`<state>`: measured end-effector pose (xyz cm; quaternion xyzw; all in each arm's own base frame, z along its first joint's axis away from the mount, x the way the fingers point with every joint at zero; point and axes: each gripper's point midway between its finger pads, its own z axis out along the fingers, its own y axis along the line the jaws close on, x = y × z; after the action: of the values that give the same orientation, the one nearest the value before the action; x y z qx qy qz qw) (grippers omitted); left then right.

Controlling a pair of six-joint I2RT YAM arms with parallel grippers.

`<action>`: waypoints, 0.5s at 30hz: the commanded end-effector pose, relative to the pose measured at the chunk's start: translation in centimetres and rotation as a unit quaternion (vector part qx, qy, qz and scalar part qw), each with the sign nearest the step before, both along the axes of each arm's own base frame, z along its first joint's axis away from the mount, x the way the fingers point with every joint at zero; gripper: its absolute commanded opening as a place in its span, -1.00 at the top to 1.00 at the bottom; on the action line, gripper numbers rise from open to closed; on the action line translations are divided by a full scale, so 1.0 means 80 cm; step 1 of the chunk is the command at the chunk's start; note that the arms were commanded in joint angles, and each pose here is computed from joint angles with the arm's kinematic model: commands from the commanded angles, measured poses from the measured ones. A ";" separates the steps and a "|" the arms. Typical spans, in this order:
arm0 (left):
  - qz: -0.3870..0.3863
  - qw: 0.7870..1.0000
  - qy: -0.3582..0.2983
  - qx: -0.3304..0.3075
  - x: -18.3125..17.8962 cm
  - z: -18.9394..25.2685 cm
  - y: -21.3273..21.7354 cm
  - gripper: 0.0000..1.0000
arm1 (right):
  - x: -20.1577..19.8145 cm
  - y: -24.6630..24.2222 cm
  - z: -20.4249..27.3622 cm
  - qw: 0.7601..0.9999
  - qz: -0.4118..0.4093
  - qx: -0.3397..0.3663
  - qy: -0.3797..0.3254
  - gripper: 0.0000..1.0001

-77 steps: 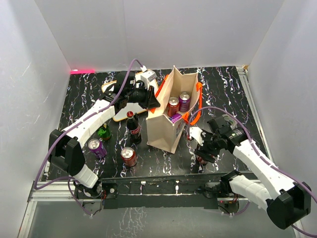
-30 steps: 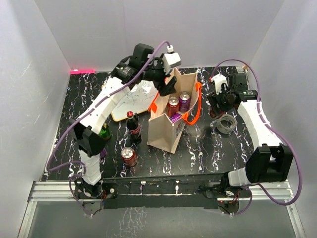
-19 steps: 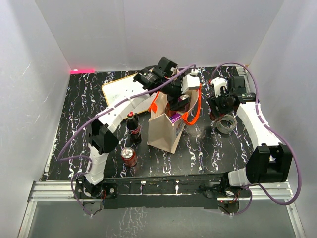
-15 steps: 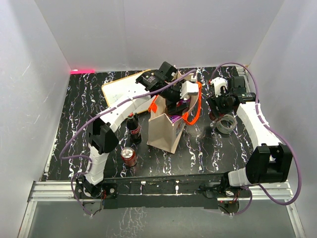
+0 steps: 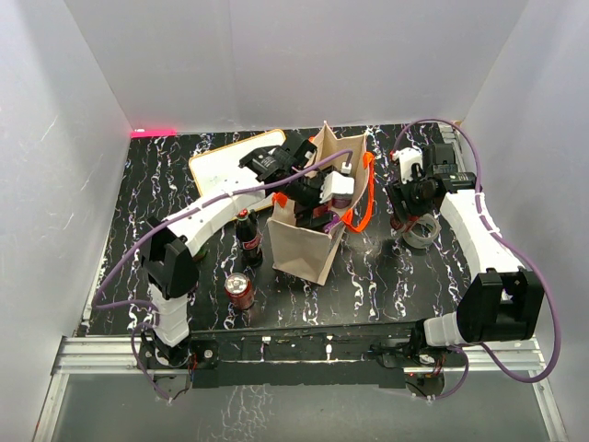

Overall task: Place the beverage into the canvas bag
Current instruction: Place the drink at the center of the board.

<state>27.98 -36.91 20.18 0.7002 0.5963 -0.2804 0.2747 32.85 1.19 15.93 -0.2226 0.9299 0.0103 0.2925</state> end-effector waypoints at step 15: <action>-0.071 0.995 0.026 -0.071 -0.023 -0.005 -0.033 -0.88 | 0.004 0.002 0.016 0.999 -0.024 0.014 -0.037 0.84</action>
<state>27.44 -38.06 19.31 0.7095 0.5627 -0.3112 0.2881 32.42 1.26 15.42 -0.2002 0.9374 0.0152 0.2845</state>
